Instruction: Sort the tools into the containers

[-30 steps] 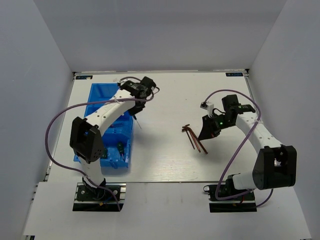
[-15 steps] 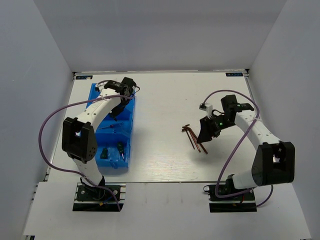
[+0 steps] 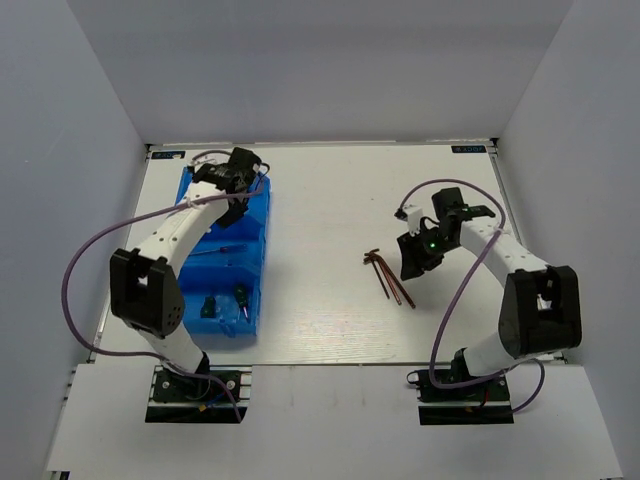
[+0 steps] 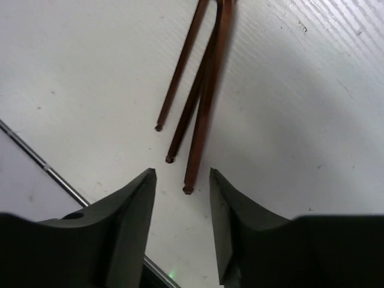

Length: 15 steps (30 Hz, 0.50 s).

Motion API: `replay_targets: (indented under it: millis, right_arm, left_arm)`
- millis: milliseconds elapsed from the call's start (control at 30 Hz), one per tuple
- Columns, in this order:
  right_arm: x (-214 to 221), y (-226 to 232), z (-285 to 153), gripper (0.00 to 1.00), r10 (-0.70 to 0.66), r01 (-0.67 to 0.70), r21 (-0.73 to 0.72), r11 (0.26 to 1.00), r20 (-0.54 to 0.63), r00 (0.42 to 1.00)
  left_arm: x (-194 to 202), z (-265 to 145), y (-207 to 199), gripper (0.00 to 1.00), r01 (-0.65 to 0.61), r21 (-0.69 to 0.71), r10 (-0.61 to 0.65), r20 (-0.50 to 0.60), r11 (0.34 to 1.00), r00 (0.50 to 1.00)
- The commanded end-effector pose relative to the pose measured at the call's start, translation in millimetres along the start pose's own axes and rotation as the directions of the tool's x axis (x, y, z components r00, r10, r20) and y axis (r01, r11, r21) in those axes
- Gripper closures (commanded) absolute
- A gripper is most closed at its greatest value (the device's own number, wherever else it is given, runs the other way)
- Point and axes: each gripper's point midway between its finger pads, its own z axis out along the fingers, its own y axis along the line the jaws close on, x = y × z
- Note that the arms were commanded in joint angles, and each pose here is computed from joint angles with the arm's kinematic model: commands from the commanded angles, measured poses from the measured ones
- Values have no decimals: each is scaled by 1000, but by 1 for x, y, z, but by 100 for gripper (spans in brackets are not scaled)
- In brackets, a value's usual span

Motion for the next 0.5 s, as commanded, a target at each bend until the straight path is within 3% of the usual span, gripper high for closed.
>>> replay_targets:
  millis: [0, 33, 100, 133, 233, 467]
  right_arm:
    - [2, -15, 18, 55, -4, 7, 63, 998, -44, 999]
    - [2, -17, 24, 57, -3, 6, 60, 998, -54, 999]
    - [-1, -20, 31, 57, -11, 16, 74, 997, -71, 997]
    - [-1, -22, 33, 57, -9, 15, 88, 996, -77, 997]
    - [1, -26, 44, 57, -7, 18, 102, 995, -109, 994]
    - [1, -31, 61, 57, -23, 44, 149, 988, -144, 989]
  left_arm:
    - [-27, -56, -34, 92, -169, 363, 139, 107, 917, 984]
    - [-13, -55, -34, 95, -206, 406, 181, 97, 890, 979]
    - [-5, -74, -43, 88, -232, 547, 202, 115, 805, 973]
    - [5, -83, -33, 67, -241, 584, 217, 111, 775, 970]
    - [15, -92, -21, 42, -245, 627, 222, 115, 740, 968]
    - [29, -104, 3, 39, -232, 650, 226, 95, 723, 970]
